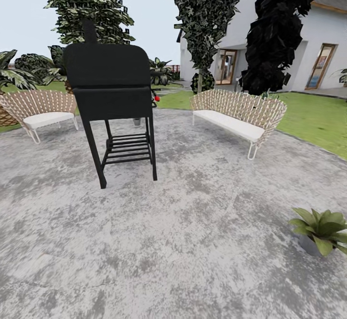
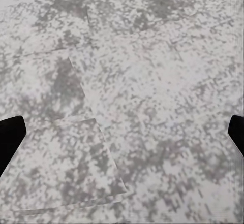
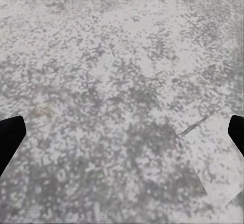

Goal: Pick up the pesticide atomizer in the garden and spray insectifuge to fully cover both potted plants in the garden.

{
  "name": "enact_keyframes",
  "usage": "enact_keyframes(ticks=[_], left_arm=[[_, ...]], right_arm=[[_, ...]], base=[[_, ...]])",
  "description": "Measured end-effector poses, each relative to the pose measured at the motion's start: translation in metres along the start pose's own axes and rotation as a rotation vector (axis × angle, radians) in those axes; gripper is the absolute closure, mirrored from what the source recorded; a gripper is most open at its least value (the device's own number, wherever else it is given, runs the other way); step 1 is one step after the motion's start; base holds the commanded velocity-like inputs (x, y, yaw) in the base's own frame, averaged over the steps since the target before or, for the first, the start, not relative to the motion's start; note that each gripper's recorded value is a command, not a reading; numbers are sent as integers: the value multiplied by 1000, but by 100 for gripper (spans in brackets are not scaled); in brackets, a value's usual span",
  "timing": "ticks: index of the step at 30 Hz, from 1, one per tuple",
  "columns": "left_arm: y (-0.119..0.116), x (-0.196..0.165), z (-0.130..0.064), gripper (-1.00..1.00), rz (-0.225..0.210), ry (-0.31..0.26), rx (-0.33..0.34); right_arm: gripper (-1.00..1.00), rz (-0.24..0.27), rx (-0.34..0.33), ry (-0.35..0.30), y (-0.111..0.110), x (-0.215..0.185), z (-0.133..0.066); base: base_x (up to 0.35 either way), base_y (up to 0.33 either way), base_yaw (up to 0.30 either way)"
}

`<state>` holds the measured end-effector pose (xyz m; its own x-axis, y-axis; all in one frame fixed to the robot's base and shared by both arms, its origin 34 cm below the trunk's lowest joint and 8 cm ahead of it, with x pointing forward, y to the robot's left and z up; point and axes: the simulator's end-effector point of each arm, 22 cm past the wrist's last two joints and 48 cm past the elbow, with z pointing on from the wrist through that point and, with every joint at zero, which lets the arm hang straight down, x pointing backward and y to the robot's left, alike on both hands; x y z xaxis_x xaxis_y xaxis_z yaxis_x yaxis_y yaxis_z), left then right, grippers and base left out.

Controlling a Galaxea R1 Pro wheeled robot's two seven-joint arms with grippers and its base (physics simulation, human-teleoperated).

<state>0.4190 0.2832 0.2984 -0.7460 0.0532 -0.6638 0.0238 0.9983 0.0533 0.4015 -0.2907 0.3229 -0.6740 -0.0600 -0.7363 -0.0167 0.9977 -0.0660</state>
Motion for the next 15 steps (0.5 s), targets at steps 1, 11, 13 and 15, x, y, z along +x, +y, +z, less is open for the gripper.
enact_keyframes(ticks=[1,11,13,15], left_arm=[[0,0,0,-100,0,0,1],[0,0,0,-100,1,4,1],[0,0,0,-100,1,4,0],[0,0,0,-100,0,3,-1]], right_arm=[[-100,0,0,0,0,0,0],[-100,4,4,-6,-2,-3,0],[-100,5,6,-8,-2,-4,1],[-100,5,7,-9,-3,-4,1]], base=[[326,0,0],[311,80,0],[331,17,0],[338,6,0]])
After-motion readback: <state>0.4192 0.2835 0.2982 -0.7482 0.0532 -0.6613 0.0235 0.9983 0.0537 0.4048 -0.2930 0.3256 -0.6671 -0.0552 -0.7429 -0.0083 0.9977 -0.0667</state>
